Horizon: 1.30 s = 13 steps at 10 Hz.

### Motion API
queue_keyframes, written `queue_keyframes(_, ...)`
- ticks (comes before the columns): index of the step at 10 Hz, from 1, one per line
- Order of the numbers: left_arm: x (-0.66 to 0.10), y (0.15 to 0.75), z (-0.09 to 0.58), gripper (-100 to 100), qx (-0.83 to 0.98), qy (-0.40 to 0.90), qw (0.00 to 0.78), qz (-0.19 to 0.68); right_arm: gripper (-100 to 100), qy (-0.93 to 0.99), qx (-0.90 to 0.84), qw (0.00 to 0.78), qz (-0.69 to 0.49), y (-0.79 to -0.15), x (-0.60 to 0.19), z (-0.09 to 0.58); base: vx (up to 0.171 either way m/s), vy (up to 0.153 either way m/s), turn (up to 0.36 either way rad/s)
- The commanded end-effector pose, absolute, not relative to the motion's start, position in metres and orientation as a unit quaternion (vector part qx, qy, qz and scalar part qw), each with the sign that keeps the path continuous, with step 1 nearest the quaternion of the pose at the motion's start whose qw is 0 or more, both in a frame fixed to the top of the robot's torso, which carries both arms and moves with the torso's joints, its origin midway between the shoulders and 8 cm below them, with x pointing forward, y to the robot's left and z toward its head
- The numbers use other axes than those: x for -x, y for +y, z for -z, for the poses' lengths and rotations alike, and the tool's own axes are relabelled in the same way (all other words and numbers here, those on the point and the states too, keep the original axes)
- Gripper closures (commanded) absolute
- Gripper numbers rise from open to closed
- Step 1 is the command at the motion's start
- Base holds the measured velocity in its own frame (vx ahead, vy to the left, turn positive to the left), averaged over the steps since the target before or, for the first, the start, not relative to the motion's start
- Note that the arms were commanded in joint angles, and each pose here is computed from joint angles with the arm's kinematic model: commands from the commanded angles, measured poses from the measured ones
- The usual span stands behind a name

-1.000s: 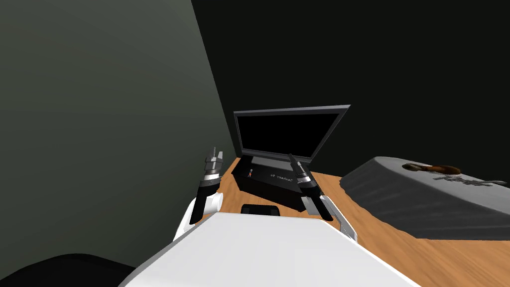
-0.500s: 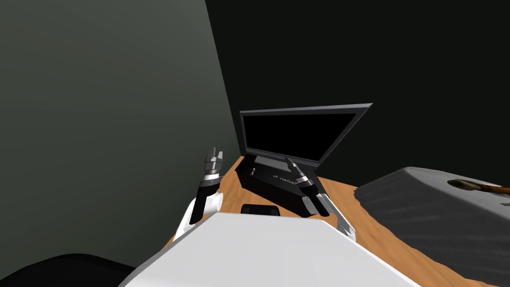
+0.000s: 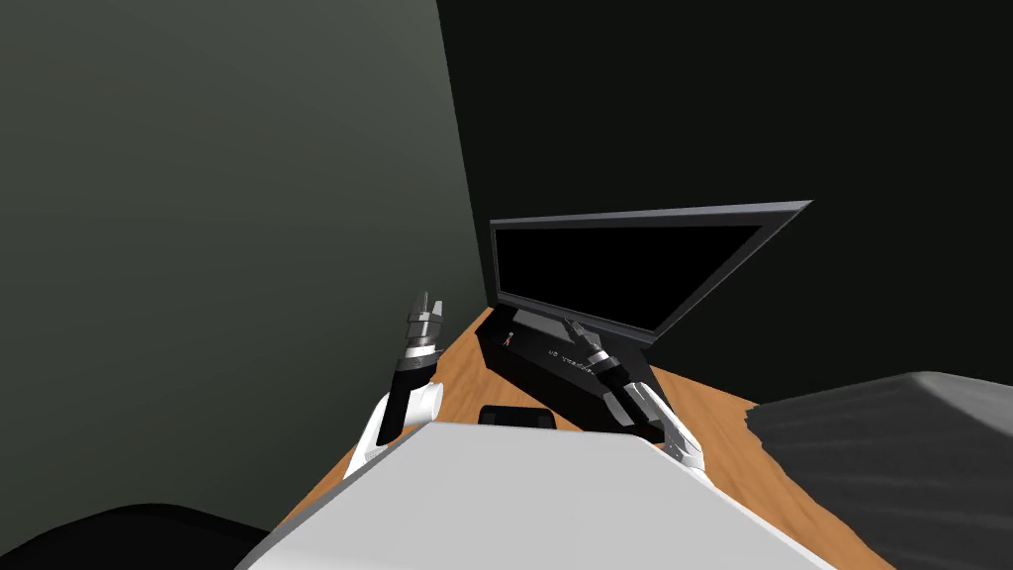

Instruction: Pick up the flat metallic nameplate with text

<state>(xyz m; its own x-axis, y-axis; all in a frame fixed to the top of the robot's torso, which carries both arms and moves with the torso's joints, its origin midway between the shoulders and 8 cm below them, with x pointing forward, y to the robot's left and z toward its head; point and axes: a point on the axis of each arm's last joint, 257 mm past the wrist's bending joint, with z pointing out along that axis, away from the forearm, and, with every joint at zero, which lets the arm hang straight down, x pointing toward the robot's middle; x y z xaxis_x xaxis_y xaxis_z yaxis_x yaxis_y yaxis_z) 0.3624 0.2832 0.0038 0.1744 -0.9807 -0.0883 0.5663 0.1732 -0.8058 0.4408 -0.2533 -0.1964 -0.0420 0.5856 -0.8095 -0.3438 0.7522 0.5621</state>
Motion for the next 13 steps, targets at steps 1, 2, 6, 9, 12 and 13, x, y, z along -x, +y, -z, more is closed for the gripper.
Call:
queue_keyframes(1, -0.362, 0.283, -0.004, 0, 0.322, 0.321, 0.695, 0.556, -100, 0.656, -0.084, 0.679, -0.318, -0.258, -0.444, 0.215, -0.022, -0.047, 0.168)
queue_keyframes(2, -0.362, 0.283, -0.004, 0, 0.322, 0.321, 0.695, 0.556, -100, 0.673, -0.072, 0.674, -0.296, -0.266, -0.449, 0.230, -0.027, -0.044, 0.256)
queue_keyframes(6, -0.362, 0.283, -0.004, 0, 0.322, 0.321, 0.695, 0.556, -100, 0.717, -0.034, 0.655, -0.238, -0.283, -0.456, 0.272, -0.027, -0.052, 0.228)
queue_keyframes(9, -0.362, 0.283, -0.004, 0, 0.322, 0.322, 0.695, 0.556, -100, 0.739, -0.011, 0.641, -0.206, -0.293, -0.457, 0.294, -0.019, -0.038, 0.138)
queue_keyframes(12, -0.362, 0.283, -0.004, 0, 0.322, 0.321, 0.695, 0.556, -100, 0.766, 0.003, 0.618, -0.175, -0.308, -0.455, 0.328, -0.031, -0.056, 0.184)
queue_keyframes(13, -0.362, 0.283, -0.004, 0, 0.322, 0.322, 0.695, 0.556, -100, 0.767, 0.002, 0.617, -0.174, -0.309, -0.454, 0.330, -0.011, -0.029, -0.013)
